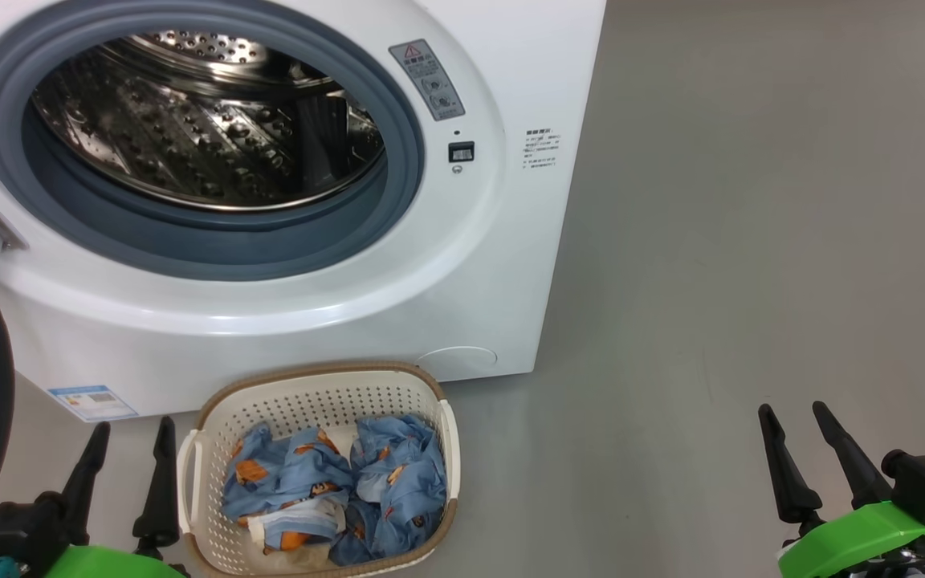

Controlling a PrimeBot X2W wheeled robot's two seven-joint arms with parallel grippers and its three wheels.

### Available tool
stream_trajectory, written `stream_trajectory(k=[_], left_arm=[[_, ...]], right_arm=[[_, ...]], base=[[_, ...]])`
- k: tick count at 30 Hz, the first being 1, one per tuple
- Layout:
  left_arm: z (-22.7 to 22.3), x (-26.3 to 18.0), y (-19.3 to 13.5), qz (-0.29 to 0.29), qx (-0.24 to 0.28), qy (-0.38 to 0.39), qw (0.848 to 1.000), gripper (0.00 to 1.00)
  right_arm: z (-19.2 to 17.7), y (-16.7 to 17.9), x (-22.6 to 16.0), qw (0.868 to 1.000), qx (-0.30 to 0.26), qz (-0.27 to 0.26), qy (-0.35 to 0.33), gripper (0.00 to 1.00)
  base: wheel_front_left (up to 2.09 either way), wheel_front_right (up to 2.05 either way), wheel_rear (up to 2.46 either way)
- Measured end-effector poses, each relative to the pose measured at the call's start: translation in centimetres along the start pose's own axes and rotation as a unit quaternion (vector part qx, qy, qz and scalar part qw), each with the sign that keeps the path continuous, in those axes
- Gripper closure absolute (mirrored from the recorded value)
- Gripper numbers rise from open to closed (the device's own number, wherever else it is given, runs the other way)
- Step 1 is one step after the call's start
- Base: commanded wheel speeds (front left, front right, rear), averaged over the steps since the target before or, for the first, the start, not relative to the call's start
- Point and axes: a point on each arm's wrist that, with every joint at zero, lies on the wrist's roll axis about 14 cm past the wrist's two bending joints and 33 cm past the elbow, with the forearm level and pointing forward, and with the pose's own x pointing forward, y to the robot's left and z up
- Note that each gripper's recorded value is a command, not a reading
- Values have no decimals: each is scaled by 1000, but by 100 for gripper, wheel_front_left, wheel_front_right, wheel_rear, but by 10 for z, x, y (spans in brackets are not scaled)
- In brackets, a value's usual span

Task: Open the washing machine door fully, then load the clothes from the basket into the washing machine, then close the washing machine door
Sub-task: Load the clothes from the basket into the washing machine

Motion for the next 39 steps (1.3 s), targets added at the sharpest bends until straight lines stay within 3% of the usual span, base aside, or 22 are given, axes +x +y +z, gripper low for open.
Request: stream_trajectory(k=[9, 18, 26, 39], left_arm=[[-18, -1, -2, 1, -8, 25, 1000, 0], [-69, -3, -11, -2, -29, 101, 994, 0], [-116, 16, -20, -22, -36, 171, 984, 0], [-188, 65, -3, -40, -3, 275, 961, 0]], right_arm=[[-1, 3, 6, 1000, 2, 2, 1, 0], [-5, 7, 16, 1000, 8, 2, 3, 0], [-14, 13, 38, 1000, 13, 3, 10, 0], [-35, 24, 88, 1000, 11, 15, 23, 0]], base=[[0, 0, 0], [0, 0, 0], [0, 0, 0], [0, 0, 0]])
